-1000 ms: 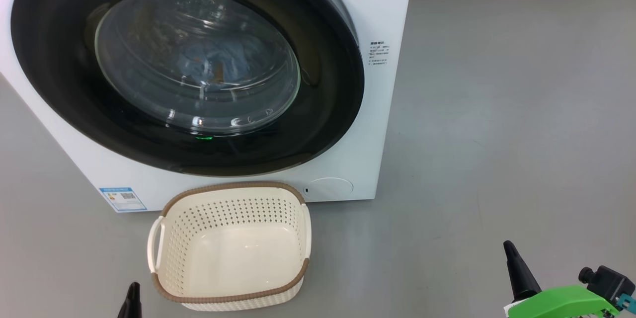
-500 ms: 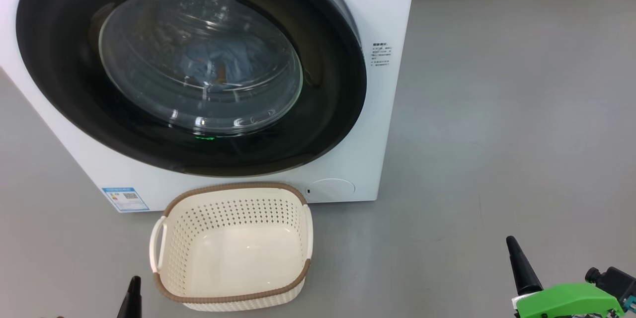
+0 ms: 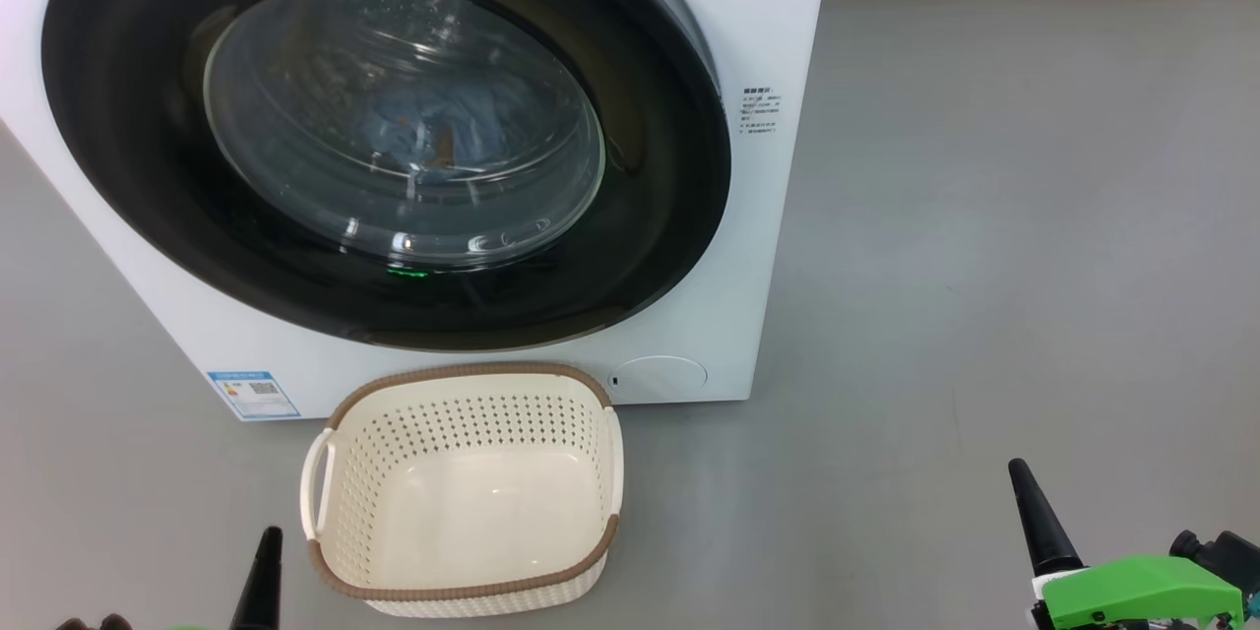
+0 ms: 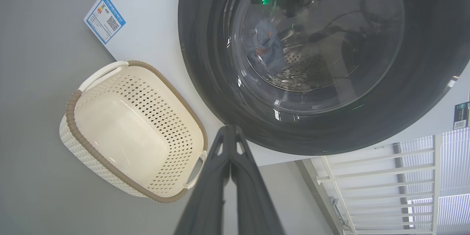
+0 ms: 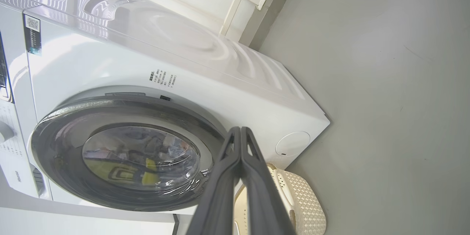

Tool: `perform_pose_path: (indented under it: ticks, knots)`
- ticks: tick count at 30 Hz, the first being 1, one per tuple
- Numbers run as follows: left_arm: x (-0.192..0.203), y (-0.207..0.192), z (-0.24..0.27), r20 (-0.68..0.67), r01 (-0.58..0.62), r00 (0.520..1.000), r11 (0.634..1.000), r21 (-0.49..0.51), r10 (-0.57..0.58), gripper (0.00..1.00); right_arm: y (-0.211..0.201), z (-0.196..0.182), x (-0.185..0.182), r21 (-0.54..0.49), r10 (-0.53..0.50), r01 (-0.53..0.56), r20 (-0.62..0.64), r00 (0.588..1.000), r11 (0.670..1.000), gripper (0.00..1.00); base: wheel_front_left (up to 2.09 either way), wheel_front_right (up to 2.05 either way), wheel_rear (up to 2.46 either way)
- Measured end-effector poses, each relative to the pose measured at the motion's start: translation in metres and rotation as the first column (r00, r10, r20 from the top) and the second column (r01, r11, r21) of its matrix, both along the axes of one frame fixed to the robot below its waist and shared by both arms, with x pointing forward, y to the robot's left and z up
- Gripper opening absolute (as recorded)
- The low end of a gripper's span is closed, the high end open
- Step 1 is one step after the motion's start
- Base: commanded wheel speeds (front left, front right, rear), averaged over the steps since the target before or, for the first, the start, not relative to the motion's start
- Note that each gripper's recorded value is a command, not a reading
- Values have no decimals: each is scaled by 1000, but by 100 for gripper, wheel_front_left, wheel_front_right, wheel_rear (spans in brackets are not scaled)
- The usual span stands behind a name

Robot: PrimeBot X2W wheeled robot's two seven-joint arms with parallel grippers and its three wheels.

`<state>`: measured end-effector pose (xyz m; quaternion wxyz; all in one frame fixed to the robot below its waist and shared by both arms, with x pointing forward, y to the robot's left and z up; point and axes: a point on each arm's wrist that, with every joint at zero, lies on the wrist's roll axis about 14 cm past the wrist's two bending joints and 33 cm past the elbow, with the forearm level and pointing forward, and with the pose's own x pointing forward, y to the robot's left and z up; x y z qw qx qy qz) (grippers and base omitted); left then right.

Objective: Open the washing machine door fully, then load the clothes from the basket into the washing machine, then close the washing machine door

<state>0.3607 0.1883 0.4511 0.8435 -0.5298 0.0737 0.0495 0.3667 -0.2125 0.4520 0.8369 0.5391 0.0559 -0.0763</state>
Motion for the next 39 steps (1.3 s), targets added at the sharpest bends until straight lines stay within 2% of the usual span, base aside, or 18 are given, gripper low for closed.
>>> perform_pose_path:
  ticks: [19, 39]
  knots:
    - [8, 1, 14, 34, -19, 999, 978, -208, 27, 0, 1, 13, 5, 197, -21, 11, 49, 999, 980, 0, 0, 0, 0]
    - [17, -1, 32, 84, -2, 996, 908, -419, 41, 0, 4, 28, 9, 388, -37, -6, 105, 994, 922, 0, 0, 0, 0]
